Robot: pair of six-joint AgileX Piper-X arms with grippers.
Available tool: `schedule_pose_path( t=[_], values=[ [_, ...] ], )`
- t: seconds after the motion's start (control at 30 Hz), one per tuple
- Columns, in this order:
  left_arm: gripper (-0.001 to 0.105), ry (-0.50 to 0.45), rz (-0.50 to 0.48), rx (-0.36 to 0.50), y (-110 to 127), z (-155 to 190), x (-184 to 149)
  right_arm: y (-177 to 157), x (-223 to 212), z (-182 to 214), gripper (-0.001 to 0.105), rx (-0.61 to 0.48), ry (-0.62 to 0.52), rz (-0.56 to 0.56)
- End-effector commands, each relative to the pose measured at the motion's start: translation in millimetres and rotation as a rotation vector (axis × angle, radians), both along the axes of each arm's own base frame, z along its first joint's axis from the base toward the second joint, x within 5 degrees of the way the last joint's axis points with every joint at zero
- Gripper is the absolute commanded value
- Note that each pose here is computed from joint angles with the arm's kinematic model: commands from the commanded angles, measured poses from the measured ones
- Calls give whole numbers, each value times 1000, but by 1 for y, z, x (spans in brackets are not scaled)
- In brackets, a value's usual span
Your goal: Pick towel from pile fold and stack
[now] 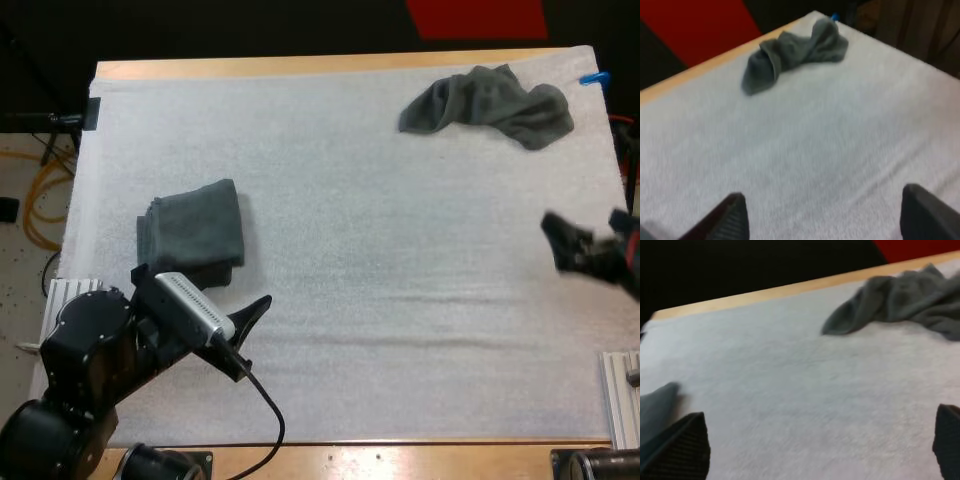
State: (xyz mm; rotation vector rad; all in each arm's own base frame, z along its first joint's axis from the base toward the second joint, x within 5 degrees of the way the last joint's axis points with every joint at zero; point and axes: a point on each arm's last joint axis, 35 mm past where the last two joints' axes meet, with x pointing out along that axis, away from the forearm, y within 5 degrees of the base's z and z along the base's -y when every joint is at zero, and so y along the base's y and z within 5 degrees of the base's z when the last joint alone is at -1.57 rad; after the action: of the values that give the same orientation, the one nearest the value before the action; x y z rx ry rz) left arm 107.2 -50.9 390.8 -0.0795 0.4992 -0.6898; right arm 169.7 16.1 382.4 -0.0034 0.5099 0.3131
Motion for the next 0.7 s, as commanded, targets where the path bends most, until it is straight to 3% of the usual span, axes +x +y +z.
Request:
schedule_pose_path(
  t=[0.0, 0.23, 0.43, 0.67],
  values=[
    [62, -34, -7, -23, -1, 6, 1, -1, 19, -2, 87, -10, 1, -51],
    [62, -60, -7, -32, -1, 9, 2, -4, 131, -38, 87, -87, 105, -245],
    [62, -60, -7, -32, -1, 9, 2, -1, 215, -76, 87, -9, 187, -337],
    [62, -60, -9, -33, -1, 9, 2, -3, 292, -126, 87, 8, 253, -480]
  ],
)
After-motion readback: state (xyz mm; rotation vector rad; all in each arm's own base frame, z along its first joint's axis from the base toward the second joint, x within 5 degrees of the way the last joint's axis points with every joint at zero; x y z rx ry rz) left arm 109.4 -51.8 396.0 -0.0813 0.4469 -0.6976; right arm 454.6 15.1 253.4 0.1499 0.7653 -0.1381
